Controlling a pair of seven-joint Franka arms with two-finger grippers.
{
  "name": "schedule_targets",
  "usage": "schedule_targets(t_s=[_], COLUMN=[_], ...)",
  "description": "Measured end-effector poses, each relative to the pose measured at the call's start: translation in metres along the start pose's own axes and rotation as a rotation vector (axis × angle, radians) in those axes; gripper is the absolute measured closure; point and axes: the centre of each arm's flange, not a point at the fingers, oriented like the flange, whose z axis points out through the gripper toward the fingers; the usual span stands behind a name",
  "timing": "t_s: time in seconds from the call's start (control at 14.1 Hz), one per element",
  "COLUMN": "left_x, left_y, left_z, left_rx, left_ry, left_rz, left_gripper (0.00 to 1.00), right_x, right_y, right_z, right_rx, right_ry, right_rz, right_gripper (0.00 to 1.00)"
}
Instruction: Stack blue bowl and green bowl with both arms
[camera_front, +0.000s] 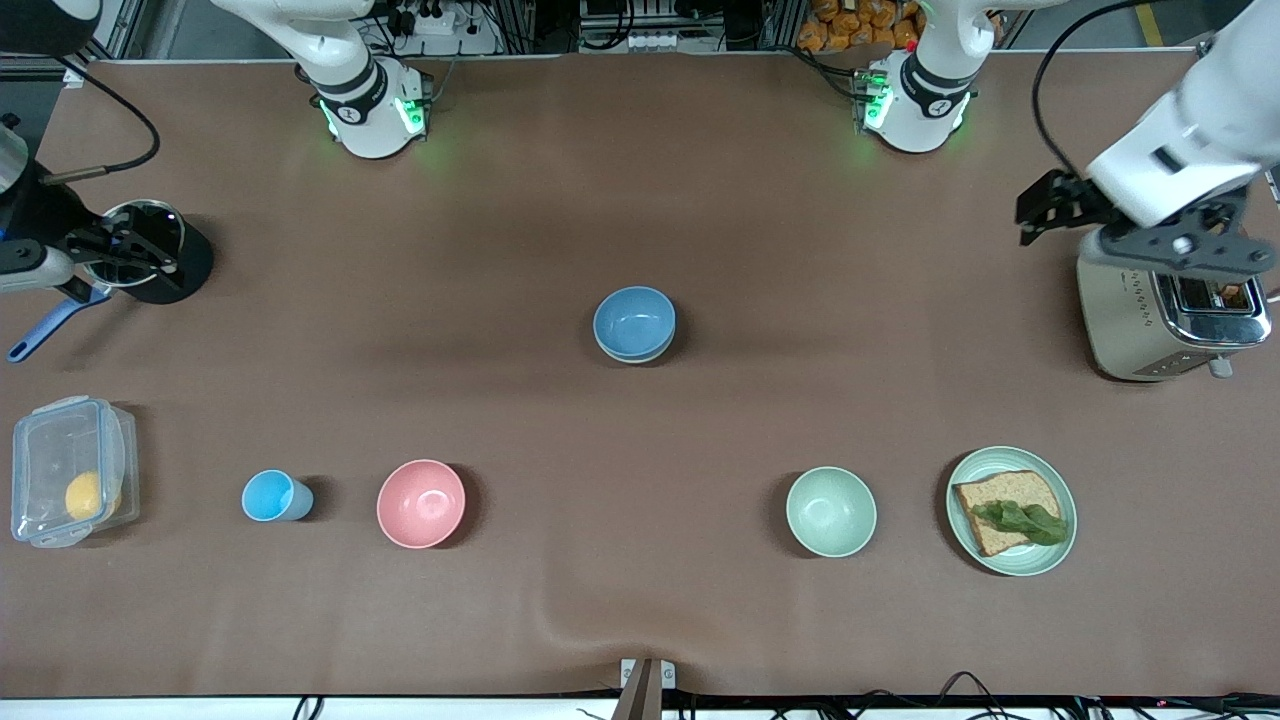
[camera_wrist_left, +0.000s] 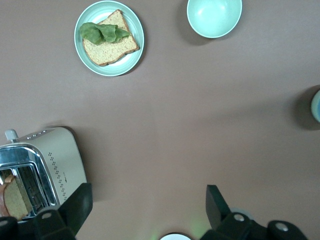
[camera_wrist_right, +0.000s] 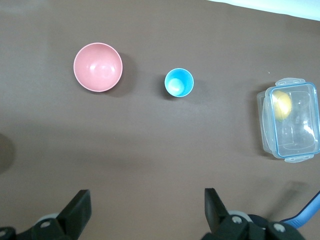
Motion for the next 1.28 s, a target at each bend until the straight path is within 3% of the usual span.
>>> schedule_targets(t_s=[0.28,0.71,1.28], left_x=[-0.020,-0.016,-0.016], left_y=[-0.019,0.006,0.042], left_z=[-0.022,-0.017,-0.018], left_rx=[-0.034,-0.057,-0.051], left_ry=[0.007,-0.008,-0.008], left_rz=[-0.042,-0.177,-0.116], left_gripper=[0.00,0.00,0.00], right_x=[-0.003,-0.005,-0.004], right_y=[0.012,0.010,0.003], right_z=[0.001,0.001,0.000], right_rx=[0.003,0.008,0.010], right_ry=[-0.004,-0.018,-0.016], right_rz=[0.022,0.033,0.024], right_gripper=[0.00,0.00,0.00])
